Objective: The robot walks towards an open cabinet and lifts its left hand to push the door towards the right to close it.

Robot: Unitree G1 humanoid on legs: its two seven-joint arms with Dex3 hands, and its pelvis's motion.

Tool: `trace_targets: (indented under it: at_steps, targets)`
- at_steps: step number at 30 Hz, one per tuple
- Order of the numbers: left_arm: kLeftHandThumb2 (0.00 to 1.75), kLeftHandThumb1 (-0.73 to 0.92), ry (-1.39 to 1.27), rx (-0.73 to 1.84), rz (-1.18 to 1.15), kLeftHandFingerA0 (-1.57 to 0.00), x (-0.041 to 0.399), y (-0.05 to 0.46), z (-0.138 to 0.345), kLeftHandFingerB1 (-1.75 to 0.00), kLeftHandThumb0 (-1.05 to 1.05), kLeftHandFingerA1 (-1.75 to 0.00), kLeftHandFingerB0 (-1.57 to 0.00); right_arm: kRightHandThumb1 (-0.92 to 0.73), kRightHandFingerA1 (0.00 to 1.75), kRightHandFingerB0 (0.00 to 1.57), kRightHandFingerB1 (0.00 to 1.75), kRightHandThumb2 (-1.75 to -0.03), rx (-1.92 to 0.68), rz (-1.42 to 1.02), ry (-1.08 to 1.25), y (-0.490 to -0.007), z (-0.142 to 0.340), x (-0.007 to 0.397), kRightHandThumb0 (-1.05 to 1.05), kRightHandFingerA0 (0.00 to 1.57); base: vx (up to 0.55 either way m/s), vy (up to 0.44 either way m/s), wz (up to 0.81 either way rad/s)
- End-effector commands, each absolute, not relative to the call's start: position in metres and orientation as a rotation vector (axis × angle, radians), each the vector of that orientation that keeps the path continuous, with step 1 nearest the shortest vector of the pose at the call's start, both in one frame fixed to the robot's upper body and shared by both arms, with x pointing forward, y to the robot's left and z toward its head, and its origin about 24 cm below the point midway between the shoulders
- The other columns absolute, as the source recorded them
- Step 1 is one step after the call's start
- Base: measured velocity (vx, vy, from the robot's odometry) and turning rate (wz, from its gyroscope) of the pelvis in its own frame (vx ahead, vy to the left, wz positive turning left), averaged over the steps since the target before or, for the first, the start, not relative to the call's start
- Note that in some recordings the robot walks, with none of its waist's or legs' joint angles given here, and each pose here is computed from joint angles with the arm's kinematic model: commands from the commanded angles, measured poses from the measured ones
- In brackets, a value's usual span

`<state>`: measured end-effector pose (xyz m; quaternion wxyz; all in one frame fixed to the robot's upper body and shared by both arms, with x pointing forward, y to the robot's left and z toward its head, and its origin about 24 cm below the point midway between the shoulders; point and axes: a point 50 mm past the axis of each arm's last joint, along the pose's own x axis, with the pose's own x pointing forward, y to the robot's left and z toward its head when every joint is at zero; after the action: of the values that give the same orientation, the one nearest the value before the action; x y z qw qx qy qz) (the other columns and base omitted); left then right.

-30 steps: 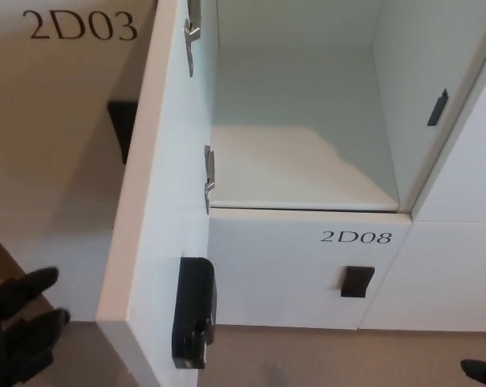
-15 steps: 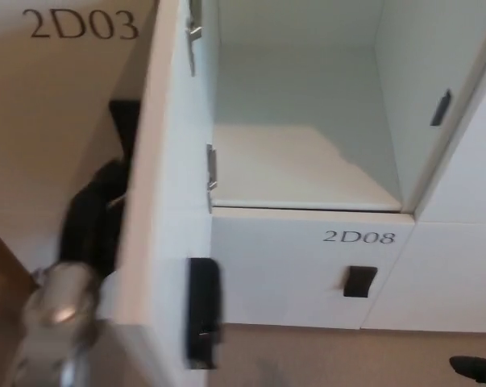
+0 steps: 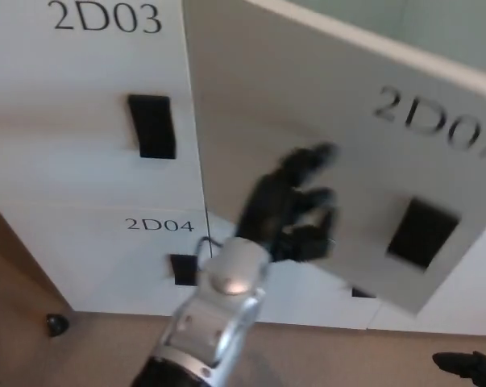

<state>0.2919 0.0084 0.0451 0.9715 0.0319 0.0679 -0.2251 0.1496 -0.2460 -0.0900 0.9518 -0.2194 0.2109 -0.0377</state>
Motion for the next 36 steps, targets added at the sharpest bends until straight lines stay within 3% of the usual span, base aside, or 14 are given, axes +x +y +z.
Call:
trace_targets:
  at_steps: [1, 13, 14, 18, 19, 21, 22, 24, 28, 30, 36]
  targets:
    - [0.56, 0.55, -0.144, 0.074, -1.431, -0.60, 0.109, -0.209, 0.139, -0.43, -0.23, -0.50, -0.54, -0.65, 0.51, 0.67, 0.48, -0.58, -0.577, 0.034, 0.350, -0.252, -0.068, 0.157, -0.29, 0.79, 0.02, -0.085, 0.02]
    - [0.56, 0.58, -0.166, 0.115, -1.296, -0.58, 0.152, -0.188, 0.134, -0.44, -0.27, -0.53, -0.53, -0.65, 0.53, 0.66, 0.48, -0.59, -0.589, 0.060, 0.355, -0.249, -0.068, 0.167, -0.26, 0.81, 0.01, -0.029, 0.00]
    - [0.56, 0.57, -0.164, 0.133, -1.274, -0.59, 0.161, -0.182, 0.132, -0.44, -0.26, -0.52, -0.55, -0.60, 0.52, 0.73, 0.49, -0.58, -0.598, 0.033, 0.348, -0.246, -0.068, 0.168, -0.28, 0.88, 0.00, 0.000, 0.00]
    - [0.57, 0.57, -0.127, 0.177, -1.189, -0.60, 0.188, -0.153, 0.119, -0.43, -0.33, -0.51, -0.55, -0.64, 0.51, 0.67, 0.47, -0.60, -0.694, 0.074, 0.323, -0.247, -0.067, 0.169, -0.34, 0.82, 0.00, 0.000, 0.00]
    - [0.56, 0.51, -0.094, 0.198, -1.096, -0.74, 0.205, -0.118, 0.098, -0.41, -0.50, -0.43, -0.66, -0.64, 0.55, 0.66, 0.49, -0.59, -0.718, 0.122, 0.309, -0.249, -0.066, 0.168, -0.33, 0.80, 0.00, 0.000, 0.00]
    - [0.56, 0.51, -0.088, 0.203, -1.077, -0.74, 0.208, -0.110, 0.094, -0.41, -0.50, -0.43, -0.66, -0.64, 0.55, 0.66, 0.49, -0.59, -0.716, 0.125, 0.307, -0.249, -0.066, 0.168, -0.33, 0.80, 0.00, 0.000, 0.00]
    - [0.57, 0.57, -0.048, 0.211, -1.021, -0.61, 0.213, -0.088, 0.081, -0.46, -0.34, -0.54, -0.56, -0.64, 0.52, 0.67, 0.46, -0.59, -0.667, 0.069, 0.303, -0.250, -0.065, 0.165, -0.35, 0.82, 0.00, 0.000, 0.00]
    - [0.57, 0.60, 0.019, 0.223, -0.937, -0.59, 0.219, -0.049, 0.061, -0.49, -0.29, -0.53, -0.54, -0.69, 0.52, 0.59, 0.44, -0.60, -0.617, 0.027, 0.300, -0.253, -0.064, 0.164, -0.36, 0.74, 0.00, 0.000, 0.00]
    - [0.57, 0.60, 0.116, 0.225, -0.826, -0.58, 0.216, 0.007, 0.038, -0.51, -0.31, -0.53, -0.57, -0.68, 0.52, 0.64, 0.47, -0.59, -0.610, 0.050, 0.325, -0.257, -0.063, 0.168, -0.32, 0.78, 0.00, 0.000, 0.00]
    - [0.57, 0.61, 0.244, 0.221, -0.669, -0.58, 0.204, 0.071, 0.013, -0.51, -0.26, -0.53, -0.55, -0.67, 0.52, 0.65, 0.48, -0.58, -0.585, 0.028, 0.363, -0.259, -0.064, 0.172, -0.29, 0.79, 0.00, 0.000, 0.00]
    - [0.59, 0.66, 0.398, 0.226, -0.387, -0.54, 0.172, 0.165, -0.021, -0.55, -0.22, -0.54, -0.47, -0.66, 0.52, 0.65, 0.48, -0.60, -0.565, 0.009, 0.401, -0.262, -0.070, 0.173, -0.28, 0.80, 0.00, 0.000, 0.00]
